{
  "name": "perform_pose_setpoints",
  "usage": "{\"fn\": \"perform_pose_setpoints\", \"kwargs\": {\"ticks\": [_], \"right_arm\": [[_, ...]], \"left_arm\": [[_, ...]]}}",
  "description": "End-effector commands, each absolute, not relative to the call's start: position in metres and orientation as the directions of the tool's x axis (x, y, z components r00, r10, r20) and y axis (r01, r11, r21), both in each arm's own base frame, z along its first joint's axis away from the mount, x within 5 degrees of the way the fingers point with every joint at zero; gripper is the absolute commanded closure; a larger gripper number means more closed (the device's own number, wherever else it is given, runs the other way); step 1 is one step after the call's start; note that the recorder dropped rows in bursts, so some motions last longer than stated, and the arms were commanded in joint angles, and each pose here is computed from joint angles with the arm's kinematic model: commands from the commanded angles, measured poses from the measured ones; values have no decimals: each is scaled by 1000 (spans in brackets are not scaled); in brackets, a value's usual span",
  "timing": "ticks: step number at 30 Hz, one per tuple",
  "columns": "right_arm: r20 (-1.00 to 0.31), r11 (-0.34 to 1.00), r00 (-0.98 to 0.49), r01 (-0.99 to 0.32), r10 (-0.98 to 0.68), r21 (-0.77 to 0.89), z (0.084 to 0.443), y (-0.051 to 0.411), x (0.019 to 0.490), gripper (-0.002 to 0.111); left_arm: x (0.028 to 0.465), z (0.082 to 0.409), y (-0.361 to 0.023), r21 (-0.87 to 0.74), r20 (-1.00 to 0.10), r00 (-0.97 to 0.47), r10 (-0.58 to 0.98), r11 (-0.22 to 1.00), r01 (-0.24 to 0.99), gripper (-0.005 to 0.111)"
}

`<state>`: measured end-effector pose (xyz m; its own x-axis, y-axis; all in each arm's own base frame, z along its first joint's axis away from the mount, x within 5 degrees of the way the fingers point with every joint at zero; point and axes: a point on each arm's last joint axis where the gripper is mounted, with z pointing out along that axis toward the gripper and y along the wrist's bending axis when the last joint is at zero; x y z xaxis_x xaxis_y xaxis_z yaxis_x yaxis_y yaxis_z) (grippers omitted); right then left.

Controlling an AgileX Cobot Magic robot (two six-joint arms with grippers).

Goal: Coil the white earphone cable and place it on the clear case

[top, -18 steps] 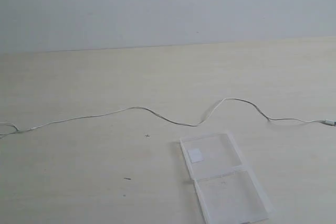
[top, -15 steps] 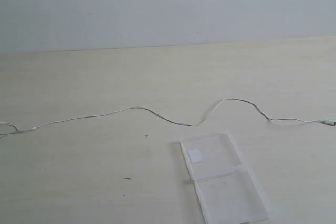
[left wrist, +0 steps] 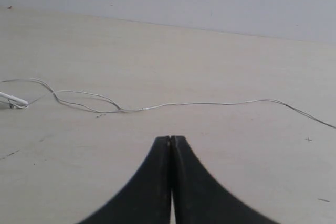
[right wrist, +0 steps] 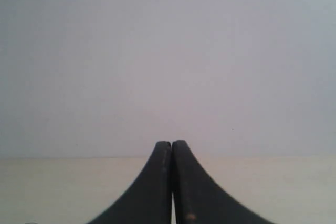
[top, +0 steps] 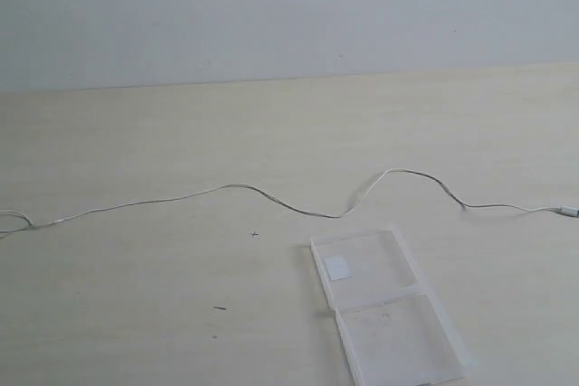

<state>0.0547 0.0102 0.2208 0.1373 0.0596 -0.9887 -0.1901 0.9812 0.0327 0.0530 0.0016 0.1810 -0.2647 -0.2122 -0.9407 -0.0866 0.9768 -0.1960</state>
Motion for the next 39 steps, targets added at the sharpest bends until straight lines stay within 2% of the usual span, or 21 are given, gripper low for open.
{"fn": "perform_pose_setpoints", "kwargs": {"ticks": [1, 6, 8, 11, 16, 19, 21, 24, 26, 29, 31, 33, 34, 36, 39], "right_arm": [[-992, 982, 121, -189, 48, 24, 245, 10, 55, 108], [-992, 981, -123, -187, 37, 60, 268, 16, 80, 108], [-985, 980, -167, -180, 51, 81, 273, 18, 93, 108], [-987, 981, -154, -177, 49, 77, 282, 21, 110, 108], [-996, 981, -1, -177, 85, 84, 296, 23, 126, 108], [-976, 960, 13, -181, 218, 212, 299, 23, 127, 108], [-969, 953, 7, -181, 246, 241, 299, 23, 128, 108], [-983, 966, -30, -183, 179, 182, 300, 27, 143, 108], [-994, 977, -85, -195, 68, 83, 311, 33, 169, 108], [-955, 978, -285, -206, -83, -24, 329, 50, 235, 108], [-889, 931, -362, -327, -279, -159, 341, 82, 272, 108], [-750, 782, -369, -544, -549, -305, 339, 125, 300, 108], [-654, 645, -338, -700, -677, -305, 333, 151, 314, 108], [-616, 511, -295, -834, -730, -206, 323, 179, 327, 108], [-617, 386, -268, -920, -740, -64, 307, 211, 347, 108]], "left_arm": [[53, 181, 2, -209, -940, -256, -225, 974, -89, 107], [53, 181, 2, -209, -940, -256, -225, 974, -89, 107], [53, 181, 2, -209, -940, -256, -225, 974, -89, 107], [53, 181, 2, -209, -940, -256, -225, 974, -89, 107], [53, 181, 2, -209, -940, -256, -225, 974, -89, 107], [53, 181, 2, -209, -940, -256, -225, 974, -89, 107], [53, 181, 2, -209, -940, -256, -225, 974, -89, 107], [53, 181, 2, -209, -940, -256, -225, 974, -89, 107], [53, 181, 2, -209, -940, -256, -225, 974, -89, 107], [53, 181, 2, -209, -940, -256, -225, 974, -89, 107], [53, 181, 2, -209, -940, -256, -225, 974, -89, 107], [53, 181, 2, -209, -940, -256, -225, 974, -89, 107], [53, 181, 2, -209, -940, -256, -225, 974, -89, 107], [53, 181, 2, -209, -940, -256, -225, 974, -89, 107], [53, 181, 2, -209, -940, -256, -225, 974, -89, 107]]}}
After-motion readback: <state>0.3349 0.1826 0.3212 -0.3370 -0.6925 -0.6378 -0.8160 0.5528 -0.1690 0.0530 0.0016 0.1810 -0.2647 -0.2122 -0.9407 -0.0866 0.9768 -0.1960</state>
